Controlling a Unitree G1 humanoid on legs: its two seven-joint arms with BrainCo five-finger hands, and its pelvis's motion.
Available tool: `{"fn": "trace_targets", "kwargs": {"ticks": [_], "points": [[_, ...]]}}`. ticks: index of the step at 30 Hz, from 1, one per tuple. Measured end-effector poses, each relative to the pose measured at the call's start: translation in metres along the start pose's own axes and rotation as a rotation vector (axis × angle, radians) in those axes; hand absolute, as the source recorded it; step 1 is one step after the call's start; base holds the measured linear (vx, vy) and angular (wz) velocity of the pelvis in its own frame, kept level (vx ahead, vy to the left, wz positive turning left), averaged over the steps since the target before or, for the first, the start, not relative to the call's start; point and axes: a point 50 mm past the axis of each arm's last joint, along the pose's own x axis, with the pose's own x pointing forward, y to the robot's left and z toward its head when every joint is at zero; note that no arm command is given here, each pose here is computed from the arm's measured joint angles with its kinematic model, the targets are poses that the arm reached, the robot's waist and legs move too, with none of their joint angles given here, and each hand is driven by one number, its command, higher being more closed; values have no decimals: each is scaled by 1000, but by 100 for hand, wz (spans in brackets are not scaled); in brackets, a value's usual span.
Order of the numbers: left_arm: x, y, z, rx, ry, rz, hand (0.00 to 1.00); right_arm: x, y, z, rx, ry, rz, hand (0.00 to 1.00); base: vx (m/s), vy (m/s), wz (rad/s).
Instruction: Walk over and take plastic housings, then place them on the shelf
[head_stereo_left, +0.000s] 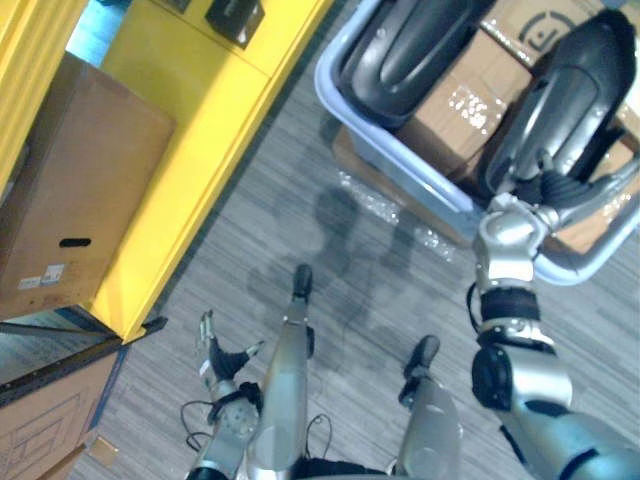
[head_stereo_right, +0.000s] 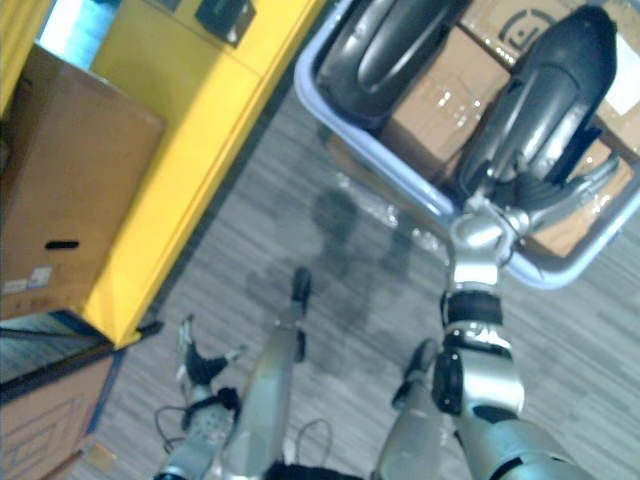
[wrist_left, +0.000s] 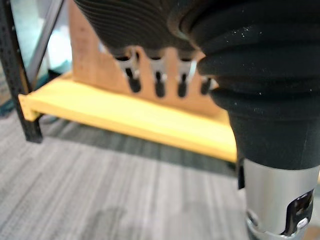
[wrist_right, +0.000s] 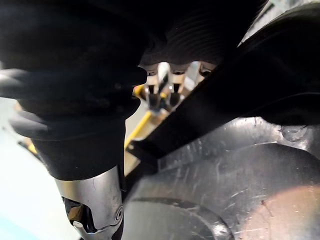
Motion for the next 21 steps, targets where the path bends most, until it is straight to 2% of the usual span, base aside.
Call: {"fn": "trace_targets", "kwargs": {"ticks": [10,16,21], "points": [[6,-14,11,-33,-15,-103,0,28,8,8,32,118,46,0,-22,11,4],[4,-23,20,-51,-40,-152,0,29,10,22,83,72,53,0,0,0,0],[3,-24,20,-73,-23,-147,0,22,10,56,162,-95,76,0,0,0,0]]}}
